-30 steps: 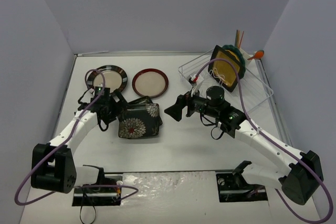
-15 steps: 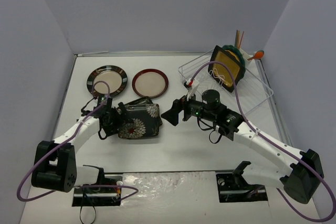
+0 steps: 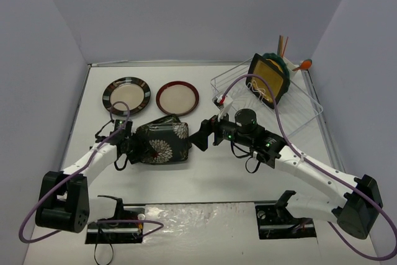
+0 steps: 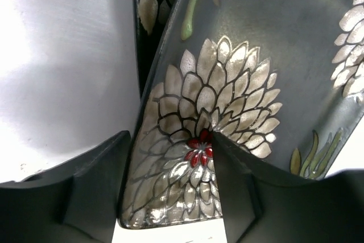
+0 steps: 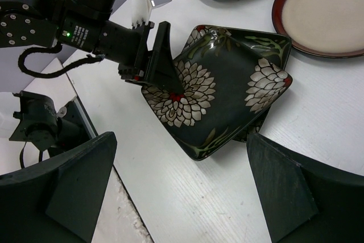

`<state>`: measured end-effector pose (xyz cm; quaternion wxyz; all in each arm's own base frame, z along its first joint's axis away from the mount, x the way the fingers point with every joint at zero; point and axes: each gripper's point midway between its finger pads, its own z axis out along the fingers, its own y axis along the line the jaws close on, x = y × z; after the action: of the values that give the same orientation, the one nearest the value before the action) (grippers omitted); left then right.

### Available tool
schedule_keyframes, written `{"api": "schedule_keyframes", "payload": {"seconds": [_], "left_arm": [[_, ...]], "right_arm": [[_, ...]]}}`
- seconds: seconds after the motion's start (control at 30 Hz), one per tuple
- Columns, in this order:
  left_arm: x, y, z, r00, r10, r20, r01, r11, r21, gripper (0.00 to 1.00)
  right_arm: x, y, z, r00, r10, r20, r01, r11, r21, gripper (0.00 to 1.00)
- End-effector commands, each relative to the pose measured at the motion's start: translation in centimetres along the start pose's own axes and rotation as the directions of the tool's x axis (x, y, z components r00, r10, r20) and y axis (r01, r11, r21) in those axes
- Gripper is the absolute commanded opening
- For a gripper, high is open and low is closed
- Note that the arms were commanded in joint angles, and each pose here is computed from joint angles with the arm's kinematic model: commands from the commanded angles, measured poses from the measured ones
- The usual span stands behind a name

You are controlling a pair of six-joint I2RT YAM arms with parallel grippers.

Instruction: Load the plates into the dish rack

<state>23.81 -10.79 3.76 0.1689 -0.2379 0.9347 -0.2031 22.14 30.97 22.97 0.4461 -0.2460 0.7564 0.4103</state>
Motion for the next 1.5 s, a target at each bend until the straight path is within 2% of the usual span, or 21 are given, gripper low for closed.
{"api": "schedule_keyframes", "payload": {"seconds": [0.0, 0.17, 0.23, 0.5, 0.9, 1.13, 1.3, 1.47], "left_arm": [[-1.0, -1.3, -1.7, 0.998, 0.009, 0.062, -0.013, 0.999, 0.051, 0.45], [-0.6, -0.8, -2.2, 0.998, 0.005, 0.069, -0.008, 0.999, 0.042, 0.17], [-0.6, -0.6, -2.4, 0.997, 0.003, 0.072, -0.006, 0.999, 0.041, 0.11], [-0.7, -0.2, -4.4, 0.993, -0.007, 0.114, 0.003, 0.999, 0.038, 0.05], [0.1, 1.5, -4.0, 0.993, -0.055, 0.109, 0.051, 0.998, 0.038, 0.00], [-1.9, -1.8, -6.4, 0.978, -0.065, 0.200, 0.028, 0.983, 0.180, 0.00], [-3.9, -5.1, -9.2, 0.952, -0.105, 0.287, 0.008, 0.947, 0.322, 0.00], [-4.8, -7.5, -11.3, 0.941, -0.128, 0.315, -0.015, 0.911, 0.413, 0.00]], "right_arm": [[-2.8, 1.2, 0.3, 0.996, -0.022, 0.089, 0.023, 1.000, -0.014, 0.95], [-2.3, 1.4, 0.6, 0.996, -0.016, 0.082, 0.018, 1.000, -0.017, 0.95], [-2.0, 1.5, 0.9, 0.997, -0.014, 0.077, 0.015, 1.000, -0.020, 0.95], [-1.3, 2.0, 1.7, 0.998, -0.015, 0.058, 0.017, 0.999, -0.029, 0.95], [-0.2, 2.5, 2.9, 0.999, -0.015, 0.029, 0.017, 0.999, -0.043, 0.95], [0.0, 2.6, 3.7, 0.998, 0.056, 0.028, -0.055, 0.998, -0.043, 0.95], [-0.1, 2.0, 4.8, 0.989, 0.140, 0.044, -0.140, 0.990, -0.003, 0.95], [0.2, 0.8, 5.8, 0.971, 0.231, 0.060, -0.233, 0.971, 0.047, 0.96]]}}
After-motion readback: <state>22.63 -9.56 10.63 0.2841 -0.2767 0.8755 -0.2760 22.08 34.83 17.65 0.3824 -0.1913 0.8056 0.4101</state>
